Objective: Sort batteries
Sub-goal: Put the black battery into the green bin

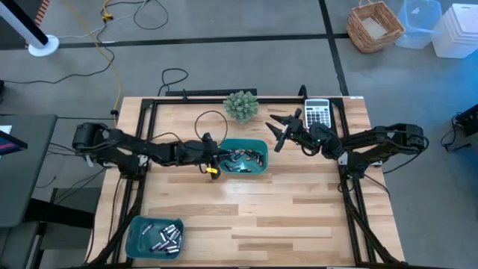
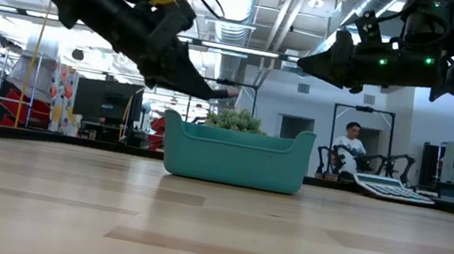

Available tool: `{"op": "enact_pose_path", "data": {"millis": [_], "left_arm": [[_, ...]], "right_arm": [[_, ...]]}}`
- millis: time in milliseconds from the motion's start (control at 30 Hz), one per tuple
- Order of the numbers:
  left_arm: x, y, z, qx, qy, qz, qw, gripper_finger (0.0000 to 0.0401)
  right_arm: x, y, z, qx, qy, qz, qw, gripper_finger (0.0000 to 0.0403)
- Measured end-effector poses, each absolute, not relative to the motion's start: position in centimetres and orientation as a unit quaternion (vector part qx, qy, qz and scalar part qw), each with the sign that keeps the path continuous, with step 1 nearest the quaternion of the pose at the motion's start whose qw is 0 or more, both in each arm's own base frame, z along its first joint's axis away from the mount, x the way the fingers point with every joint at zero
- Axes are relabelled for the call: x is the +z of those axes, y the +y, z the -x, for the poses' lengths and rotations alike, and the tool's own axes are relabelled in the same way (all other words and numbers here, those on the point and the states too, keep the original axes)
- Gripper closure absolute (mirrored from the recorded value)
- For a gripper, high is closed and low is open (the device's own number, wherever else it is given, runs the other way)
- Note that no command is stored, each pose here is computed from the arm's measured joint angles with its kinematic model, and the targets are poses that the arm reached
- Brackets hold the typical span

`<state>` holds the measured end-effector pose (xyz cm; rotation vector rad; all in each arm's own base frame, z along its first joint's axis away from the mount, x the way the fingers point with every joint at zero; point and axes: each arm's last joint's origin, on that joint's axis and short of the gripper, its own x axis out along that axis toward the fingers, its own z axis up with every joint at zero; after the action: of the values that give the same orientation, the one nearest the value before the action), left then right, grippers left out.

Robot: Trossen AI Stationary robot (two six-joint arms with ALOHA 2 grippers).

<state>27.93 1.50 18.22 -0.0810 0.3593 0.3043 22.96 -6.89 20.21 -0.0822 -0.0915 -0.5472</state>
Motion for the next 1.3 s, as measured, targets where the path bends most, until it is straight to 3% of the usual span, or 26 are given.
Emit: {"op": "enact_pose_path", "data": {"millis": [167,533,867,1300], "left_arm": [[17.5,1.7,-29.2,0.145,0.212,0.037,0.966,0.0331],[17.4,1.5,-29.2,0.148,0.24,0.03,0.959,0.022],[21.5,-0.5,-25.2,0.21,0.249,-0.001,0.946,0.0214],[21.8,-0.7,-21.1,0.29,0.446,0.054,0.845,0.0214]], "right_arm": [[20.2,-6.9,-23.0,-0.27,-0.045,0.041,0.961,0.0222],[20.1,-6.9,-23.0,-0.27,-0.04,0.041,0.961,0.0222],[20.1,-6.9,-23.0,-0.27,-0.04,0.041,0.961,0.0222],[20.2,-6.9,-23.0,-0.27,-0.042,0.041,0.961,0.0222]]}}
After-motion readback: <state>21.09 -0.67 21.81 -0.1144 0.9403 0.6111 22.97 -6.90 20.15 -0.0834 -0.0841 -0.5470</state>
